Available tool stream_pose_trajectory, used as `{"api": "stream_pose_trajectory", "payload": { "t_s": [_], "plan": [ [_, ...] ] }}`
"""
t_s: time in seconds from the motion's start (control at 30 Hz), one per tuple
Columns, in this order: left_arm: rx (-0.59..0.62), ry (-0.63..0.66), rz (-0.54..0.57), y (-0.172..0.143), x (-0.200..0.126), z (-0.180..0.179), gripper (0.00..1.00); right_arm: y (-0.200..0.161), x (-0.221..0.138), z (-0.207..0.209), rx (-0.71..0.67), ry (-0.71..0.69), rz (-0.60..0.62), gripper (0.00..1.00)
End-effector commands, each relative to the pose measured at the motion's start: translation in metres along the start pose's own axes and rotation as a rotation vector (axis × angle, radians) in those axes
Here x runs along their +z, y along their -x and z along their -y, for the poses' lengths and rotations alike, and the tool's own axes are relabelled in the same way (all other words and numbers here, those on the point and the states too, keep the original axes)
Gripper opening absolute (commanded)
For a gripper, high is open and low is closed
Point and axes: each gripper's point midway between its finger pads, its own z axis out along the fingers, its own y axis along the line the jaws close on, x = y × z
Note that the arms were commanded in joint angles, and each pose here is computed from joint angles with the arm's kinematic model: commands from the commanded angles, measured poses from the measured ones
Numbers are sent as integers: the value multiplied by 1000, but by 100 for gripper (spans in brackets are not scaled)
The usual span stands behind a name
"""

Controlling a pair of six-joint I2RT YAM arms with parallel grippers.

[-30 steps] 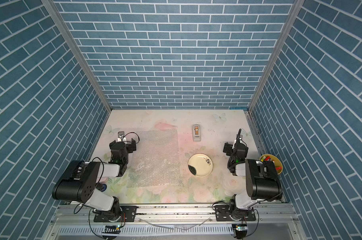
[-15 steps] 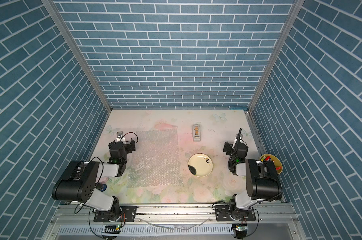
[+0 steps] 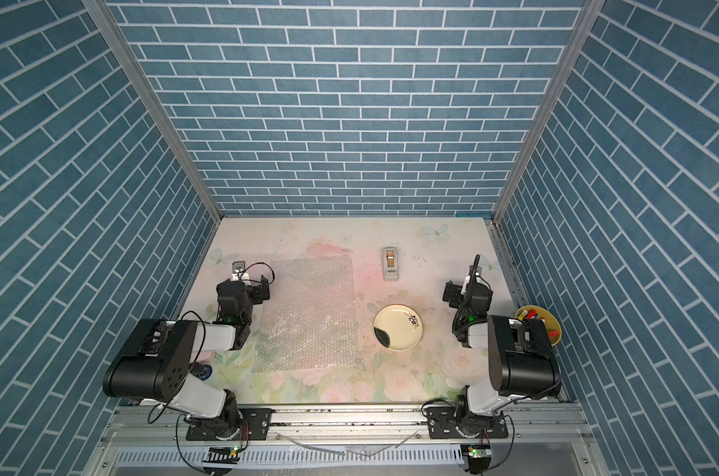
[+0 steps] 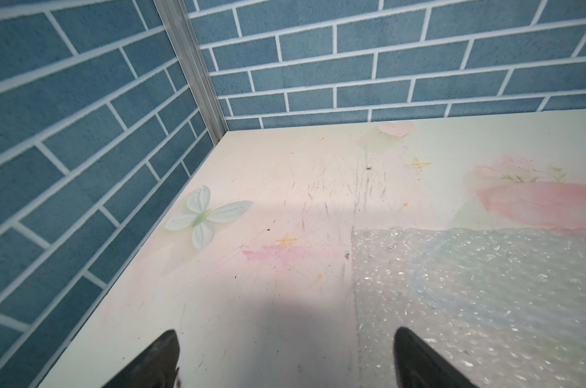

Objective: Wrap dinner plates in bubble wrap
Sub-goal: Pick up the plate from the center of the board.

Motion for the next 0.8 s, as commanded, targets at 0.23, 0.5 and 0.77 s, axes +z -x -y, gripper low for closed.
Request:
{"api": "stream_pose_trajectory", "payload": {
  "t_s": [0.23, 0.5, 0.77],
  "plan": [
    [-283, 1, -197, 116, -51, 8, 93, 64, -88, 4, 475, -171, -271, 99],
    [-380, -274, -619, 31, -117, 106, 82, -55, -144, -81, 426, 197, -971, 77],
    [-457, -252, -800, -27, -127, 115, 73, -91, -142, -111, 491, 370, -1069, 70]
  ]
}}
